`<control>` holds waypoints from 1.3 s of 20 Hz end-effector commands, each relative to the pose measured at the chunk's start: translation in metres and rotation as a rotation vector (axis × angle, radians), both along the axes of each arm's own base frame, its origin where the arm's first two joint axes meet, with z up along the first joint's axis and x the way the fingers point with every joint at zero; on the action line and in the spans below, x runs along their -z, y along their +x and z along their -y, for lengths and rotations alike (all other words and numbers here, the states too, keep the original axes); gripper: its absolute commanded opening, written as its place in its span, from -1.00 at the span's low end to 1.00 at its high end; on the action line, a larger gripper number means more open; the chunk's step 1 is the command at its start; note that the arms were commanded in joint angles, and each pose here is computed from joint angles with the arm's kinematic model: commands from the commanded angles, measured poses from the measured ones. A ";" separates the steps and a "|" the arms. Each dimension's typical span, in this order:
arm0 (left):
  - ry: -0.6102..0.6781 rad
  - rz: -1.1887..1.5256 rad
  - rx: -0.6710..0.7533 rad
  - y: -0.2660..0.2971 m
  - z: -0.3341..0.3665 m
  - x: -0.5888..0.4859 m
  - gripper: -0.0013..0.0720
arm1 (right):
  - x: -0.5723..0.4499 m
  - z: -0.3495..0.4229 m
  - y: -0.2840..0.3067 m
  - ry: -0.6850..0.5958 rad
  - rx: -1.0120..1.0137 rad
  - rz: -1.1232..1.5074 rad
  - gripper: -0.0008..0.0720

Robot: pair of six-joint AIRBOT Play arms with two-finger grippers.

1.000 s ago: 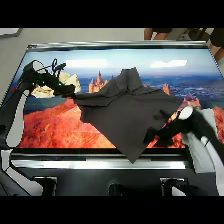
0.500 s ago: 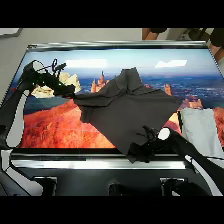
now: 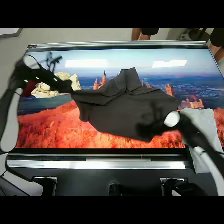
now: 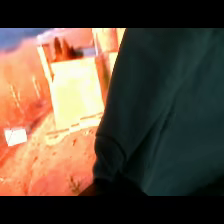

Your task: Fold the shirts.

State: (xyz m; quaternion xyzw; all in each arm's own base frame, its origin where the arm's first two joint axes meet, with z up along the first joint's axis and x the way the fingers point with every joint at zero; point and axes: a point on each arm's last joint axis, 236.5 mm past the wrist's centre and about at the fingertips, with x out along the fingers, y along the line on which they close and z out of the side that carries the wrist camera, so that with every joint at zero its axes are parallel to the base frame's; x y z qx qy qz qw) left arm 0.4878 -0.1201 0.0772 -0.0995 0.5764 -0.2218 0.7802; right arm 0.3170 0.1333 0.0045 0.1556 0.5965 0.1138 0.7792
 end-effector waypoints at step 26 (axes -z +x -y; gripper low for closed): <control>-0.136 0.562 -0.334 0.004 -0.053 -0.145 -0.86 | -0.154 0.115 0.181 -0.098 0.225 0.307 -0.86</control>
